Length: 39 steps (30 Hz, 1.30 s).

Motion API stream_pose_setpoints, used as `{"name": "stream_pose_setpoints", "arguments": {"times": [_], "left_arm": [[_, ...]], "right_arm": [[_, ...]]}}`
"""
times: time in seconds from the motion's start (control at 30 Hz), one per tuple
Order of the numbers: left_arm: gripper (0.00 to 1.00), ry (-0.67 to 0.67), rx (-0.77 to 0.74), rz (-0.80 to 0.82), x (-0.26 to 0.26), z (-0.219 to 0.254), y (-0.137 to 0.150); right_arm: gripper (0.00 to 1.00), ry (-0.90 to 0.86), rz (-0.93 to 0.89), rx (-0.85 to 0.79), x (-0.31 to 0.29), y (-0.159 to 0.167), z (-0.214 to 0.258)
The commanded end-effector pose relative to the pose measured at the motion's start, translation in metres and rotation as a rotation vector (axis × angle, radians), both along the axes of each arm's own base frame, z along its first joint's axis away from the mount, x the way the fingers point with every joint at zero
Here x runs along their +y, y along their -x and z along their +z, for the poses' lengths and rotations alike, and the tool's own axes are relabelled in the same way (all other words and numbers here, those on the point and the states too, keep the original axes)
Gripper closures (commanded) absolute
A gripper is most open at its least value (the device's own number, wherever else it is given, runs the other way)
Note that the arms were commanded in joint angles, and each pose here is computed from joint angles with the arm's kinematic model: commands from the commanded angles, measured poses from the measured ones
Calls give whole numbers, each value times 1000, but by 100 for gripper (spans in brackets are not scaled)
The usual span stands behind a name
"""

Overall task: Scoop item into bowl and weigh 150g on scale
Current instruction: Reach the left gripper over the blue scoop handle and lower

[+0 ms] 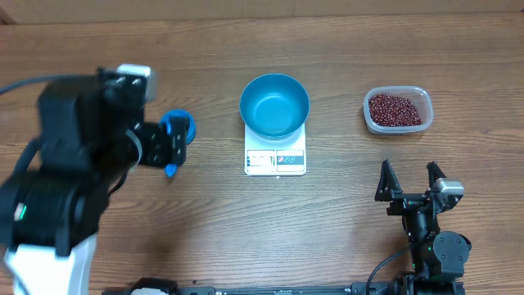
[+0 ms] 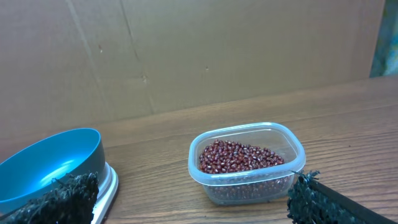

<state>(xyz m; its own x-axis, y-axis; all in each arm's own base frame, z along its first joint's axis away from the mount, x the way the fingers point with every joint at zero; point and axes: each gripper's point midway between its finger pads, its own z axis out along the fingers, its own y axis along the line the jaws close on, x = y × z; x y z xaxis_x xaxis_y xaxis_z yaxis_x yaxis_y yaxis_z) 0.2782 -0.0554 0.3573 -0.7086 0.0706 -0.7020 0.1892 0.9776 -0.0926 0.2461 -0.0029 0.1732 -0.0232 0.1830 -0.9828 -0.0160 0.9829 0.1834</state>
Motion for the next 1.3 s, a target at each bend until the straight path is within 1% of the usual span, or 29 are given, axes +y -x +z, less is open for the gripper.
{"name": "stream_pose_setpoints", "arguments": {"times": [0.0,0.03,0.07,0.13,0.17,0.27,0.33,0.4,0.43,0.47,0.5,0.53,0.57,0.63,0.7,0.8,0.97,1.1,1.17,1.27], "left_arm": [[47,-83,110,-87,-5,-32,-18],[69,-89,166,-88,-5,-47,-22],[80,-92,243,-93,-6,-66,-25],[82,-79,337,-109,-11,-89,-27],[82,-65,392,-121,-15,-105,-28],[80,-78,464,-103,-11,-131,-32],[77,-75,505,-76,-1,-145,-28],[69,-58,531,-22,13,-151,-26],[55,-28,538,23,27,-153,-27],[45,-7,538,45,38,-153,-27],[18,15,534,27,50,-156,-26],[11,34,529,-13,52,-157,-25],[5,89,520,-73,51,-164,-23],[5,122,514,-81,51,-175,-25],[6,115,519,-73,54,-208,-26],[9,122,511,-78,52,-236,-27],[11,23,459,-33,70,-261,-38],[13,-2,433,-22,75,-277,-45],[14,-26,440,-21,80,-300,-50],[22,11,468,-51,74,-318,-54]], "right_arm": [[0,-7,-15,-3,-3,0,-2],[0,-7,-15,-3,-3,0,-2],[0,-7,-15,-3,-3,0,-2],[0,-7,-15,-3,-3,0,-2],[0,-7,-15,-3,-3,0,-2],[0,-7,-15,-3,-3,0,-2],[0,-7,-15,-3,-3,0,-2],[0,-7,-15,-3,-3,0,-2],[0,-7,-15,-3,-3,0,-2],[0,-8,-15,-2,-3,0,-2],[0,-7,-15,-2,-3,0,-2],[0,-7,-16,-3,-3,0,-2],[0,-7,-15,-3,-3,0,-2],[0,-7,-16,-3,-3,0,-2],[0,-7,-15,-3,-3,0,-2],[0,-7,-16,-3,-3,0,-2],[0,-7,-15,-2,-3,0,-2],[0,-8,-15,-3,-3,0,-2],[0,-7,-15,-3,-3,0,-2],[0,-7,-15,-3,-3,0,-2]]}}
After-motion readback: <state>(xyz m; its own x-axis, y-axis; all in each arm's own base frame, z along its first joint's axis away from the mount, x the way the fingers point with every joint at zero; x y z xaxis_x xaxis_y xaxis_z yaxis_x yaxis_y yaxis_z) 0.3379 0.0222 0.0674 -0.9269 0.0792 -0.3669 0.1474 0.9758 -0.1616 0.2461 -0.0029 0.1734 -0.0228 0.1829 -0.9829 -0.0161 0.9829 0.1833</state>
